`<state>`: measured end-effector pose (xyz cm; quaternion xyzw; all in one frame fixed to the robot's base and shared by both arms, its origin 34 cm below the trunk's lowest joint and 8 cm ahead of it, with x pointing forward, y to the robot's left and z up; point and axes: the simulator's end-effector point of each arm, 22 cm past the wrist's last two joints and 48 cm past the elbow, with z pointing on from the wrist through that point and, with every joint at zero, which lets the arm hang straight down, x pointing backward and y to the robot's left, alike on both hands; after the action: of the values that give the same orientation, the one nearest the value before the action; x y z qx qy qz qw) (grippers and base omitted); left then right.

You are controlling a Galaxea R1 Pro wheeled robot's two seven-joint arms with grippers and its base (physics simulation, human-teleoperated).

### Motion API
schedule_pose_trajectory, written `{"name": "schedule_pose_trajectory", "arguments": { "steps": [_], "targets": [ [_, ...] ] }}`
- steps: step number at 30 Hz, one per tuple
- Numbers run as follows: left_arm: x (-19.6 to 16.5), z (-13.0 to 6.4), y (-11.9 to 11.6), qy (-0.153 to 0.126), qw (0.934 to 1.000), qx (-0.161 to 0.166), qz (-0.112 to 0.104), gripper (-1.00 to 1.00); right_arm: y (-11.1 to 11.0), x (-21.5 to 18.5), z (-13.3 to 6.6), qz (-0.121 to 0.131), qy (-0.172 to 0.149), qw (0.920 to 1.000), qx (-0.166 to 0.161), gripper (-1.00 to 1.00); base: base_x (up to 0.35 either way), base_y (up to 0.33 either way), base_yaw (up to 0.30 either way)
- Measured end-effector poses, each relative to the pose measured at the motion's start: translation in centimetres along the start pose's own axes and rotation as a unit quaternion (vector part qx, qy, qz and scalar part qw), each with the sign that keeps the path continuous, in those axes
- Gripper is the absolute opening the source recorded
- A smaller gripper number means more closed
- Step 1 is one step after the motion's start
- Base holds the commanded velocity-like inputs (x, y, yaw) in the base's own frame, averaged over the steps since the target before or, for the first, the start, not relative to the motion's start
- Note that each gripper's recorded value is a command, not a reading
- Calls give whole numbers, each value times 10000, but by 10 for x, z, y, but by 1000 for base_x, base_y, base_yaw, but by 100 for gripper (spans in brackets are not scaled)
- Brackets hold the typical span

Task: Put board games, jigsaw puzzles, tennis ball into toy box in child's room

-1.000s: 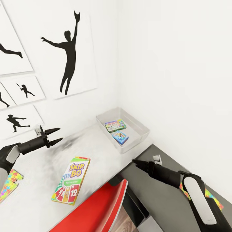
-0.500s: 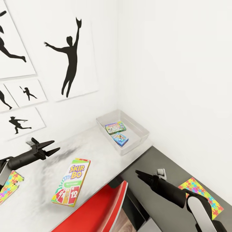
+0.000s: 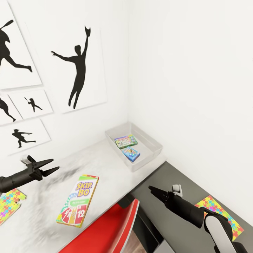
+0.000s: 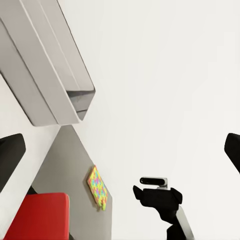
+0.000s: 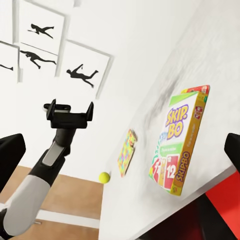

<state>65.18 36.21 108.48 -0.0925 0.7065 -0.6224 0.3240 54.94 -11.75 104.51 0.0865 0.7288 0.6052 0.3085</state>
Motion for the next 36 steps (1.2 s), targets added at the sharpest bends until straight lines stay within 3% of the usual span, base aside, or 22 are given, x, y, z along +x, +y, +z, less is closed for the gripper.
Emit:
{"name": "schedule_pose_trajectory", "arguments": {
  "steps": [14,36],
  "targets": [
    [-1,-7,-25,-3,9991,408,87,100,6,-3,0,-79,-48,10000,-9,100,0,0,0],
    [7,-7,-24,42,9990,419,130,100,3,-6,-2,-81,-97,9999,25,100,-6,0,0]
  ]
}}
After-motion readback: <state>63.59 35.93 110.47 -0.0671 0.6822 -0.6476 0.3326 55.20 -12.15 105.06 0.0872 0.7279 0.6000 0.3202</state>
